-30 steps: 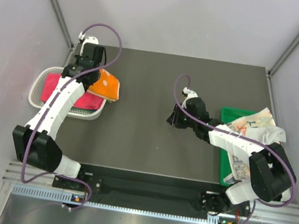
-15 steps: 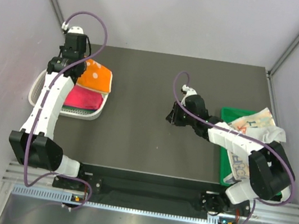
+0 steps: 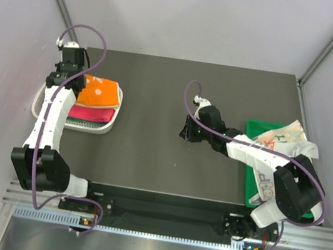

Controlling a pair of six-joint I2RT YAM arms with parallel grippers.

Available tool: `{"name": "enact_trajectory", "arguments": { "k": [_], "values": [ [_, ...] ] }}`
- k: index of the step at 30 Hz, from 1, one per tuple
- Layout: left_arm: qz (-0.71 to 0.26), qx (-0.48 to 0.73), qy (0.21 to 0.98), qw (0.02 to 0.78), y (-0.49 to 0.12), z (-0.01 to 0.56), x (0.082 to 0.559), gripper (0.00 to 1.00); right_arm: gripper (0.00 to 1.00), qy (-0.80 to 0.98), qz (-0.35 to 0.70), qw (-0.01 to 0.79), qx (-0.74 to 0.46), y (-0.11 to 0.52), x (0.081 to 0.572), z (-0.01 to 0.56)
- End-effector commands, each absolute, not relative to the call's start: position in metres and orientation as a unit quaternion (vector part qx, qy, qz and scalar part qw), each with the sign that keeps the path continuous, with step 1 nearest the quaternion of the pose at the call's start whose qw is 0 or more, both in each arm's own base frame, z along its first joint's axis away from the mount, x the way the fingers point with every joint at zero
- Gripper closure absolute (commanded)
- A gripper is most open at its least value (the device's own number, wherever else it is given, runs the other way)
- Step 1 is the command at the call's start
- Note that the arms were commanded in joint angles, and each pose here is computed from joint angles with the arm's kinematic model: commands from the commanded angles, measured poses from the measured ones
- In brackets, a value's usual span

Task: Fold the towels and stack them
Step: Neatly place the folded towel into the bin, then grab crumpled towel

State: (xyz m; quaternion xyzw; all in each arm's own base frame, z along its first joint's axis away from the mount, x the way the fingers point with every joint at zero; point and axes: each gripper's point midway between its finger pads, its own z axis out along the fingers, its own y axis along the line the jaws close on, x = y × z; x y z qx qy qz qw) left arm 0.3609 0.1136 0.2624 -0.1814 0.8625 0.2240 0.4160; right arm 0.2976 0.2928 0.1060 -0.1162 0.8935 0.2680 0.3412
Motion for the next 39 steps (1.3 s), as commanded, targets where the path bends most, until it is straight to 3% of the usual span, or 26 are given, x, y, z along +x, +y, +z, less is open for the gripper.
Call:
{"name": "enact_trajectory", "arguments": {
  "k": [1,8,12,15,22,25,34,39],
  "values": [
    [0.218,-0.213,0.854,0.422,0.128,0.243,0.358,1.00,0.74,0.889,0.267,0.346,-0.135,0.305,0.297,0.112],
    [0.221,-0.266,0.854,0.390,0.154,0.213,0.365,1.00,0.75,0.892,0.264,0.341,-0.140,0.307,0.294,0.106],
    [0.226,-0.273,0.863,0.361,0.158,0.193,0.367,0.82,0.75,0.893,0.264,0.339,-0.136,0.307,0.293,0.102],
    [0.225,-0.285,0.864,0.348,0.160,0.183,0.368,0.60,0.75,0.893,0.261,0.342,-0.135,0.304,0.292,0.101],
    [0.195,-0.302,0.848,0.389,0.152,0.205,0.370,0.40,0.71,0.886,0.260,0.360,-0.134,0.300,0.294,0.116],
    [0.165,-0.299,0.848,0.405,0.138,0.214,0.372,0.39,0.67,0.883,0.254,0.371,-0.132,0.297,0.297,0.125],
    [0.015,-0.165,0.875,0.456,-0.013,0.223,0.370,0.39,0.59,0.877,0.202,0.427,-0.087,0.257,0.313,0.168],
    [-0.088,-0.039,0.891,0.443,-0.124,0.216,0.347,0.39,0.55,0.880,0.121,0.458,0.010,0.178,0.316,0.185]
  ]
}}
